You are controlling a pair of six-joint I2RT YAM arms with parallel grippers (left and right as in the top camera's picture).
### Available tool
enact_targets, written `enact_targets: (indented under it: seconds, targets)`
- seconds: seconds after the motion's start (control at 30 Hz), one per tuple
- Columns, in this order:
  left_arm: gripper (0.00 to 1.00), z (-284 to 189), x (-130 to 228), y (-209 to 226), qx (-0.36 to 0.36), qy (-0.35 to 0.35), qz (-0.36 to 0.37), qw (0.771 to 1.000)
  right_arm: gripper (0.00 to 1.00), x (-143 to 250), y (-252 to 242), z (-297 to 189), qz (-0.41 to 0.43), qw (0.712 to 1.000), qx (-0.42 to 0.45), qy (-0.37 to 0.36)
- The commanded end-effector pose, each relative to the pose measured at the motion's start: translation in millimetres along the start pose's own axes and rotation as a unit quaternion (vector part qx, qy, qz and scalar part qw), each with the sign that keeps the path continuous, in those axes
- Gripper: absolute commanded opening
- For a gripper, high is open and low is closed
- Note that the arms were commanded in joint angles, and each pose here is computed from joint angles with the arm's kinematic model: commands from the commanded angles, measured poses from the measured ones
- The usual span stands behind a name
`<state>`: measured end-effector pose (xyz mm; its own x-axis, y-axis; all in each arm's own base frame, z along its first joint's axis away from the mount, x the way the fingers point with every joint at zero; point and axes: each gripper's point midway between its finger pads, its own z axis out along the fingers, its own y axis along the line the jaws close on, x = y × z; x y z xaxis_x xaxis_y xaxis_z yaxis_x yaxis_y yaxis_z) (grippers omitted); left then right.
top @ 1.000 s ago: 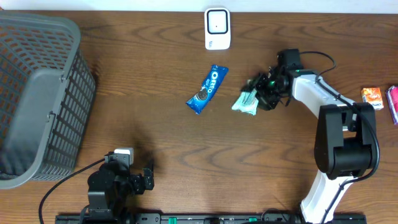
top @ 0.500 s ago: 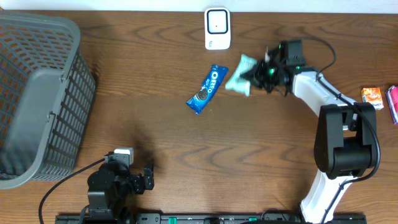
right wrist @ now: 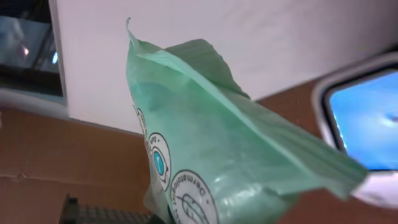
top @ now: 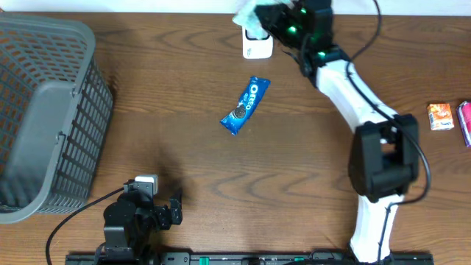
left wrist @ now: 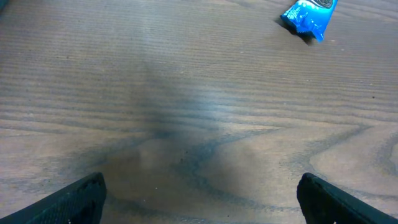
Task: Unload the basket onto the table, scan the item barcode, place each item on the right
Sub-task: 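Lift the green pack and hold it under the scanner, then carry the green pack right and release it near the orange bag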
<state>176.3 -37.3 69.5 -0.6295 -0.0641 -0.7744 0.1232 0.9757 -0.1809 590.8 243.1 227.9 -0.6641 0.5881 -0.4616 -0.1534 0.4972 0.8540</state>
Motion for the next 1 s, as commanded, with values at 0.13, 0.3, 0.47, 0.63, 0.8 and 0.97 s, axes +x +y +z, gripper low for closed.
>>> enact_targets:
  seconds: [0.13,0.3,0.47,0.63,0.8,0.97]
  targets:
    - [0.98,1,6,-2,0.007,0.01,0.008,1.0,0.01,-19,-46,40,0.03,0.999,0.022,-0.02]
    - [0.98,1,6,-2,0.007,0.01,0.008,1.0,0.01,-23,-59,33,0.034,0.999,0.028,-0.003]
    - [0.98,1,6,-2,0.007,0.01,0.008,1.0,0.01,-51,-66,8,0.031,0.999,-0.001,0.015]
    - [0.98,1,6,-2,0.007,0.01,0.008,1.0,0.01,-98,-110,-56,0.049,0.997,0.061,0.016]
    - [0.98,1,6,-2,0.007,0.01,0.008,1.0,0.01,-140,-241,-250,0.044,0.922,0.384,0.0]
    - [0.98,1,6,-2,0.007,0.01,0.008,1.0,0.01,-152,-286,-331,0.0,0.896,0.444,0.026]
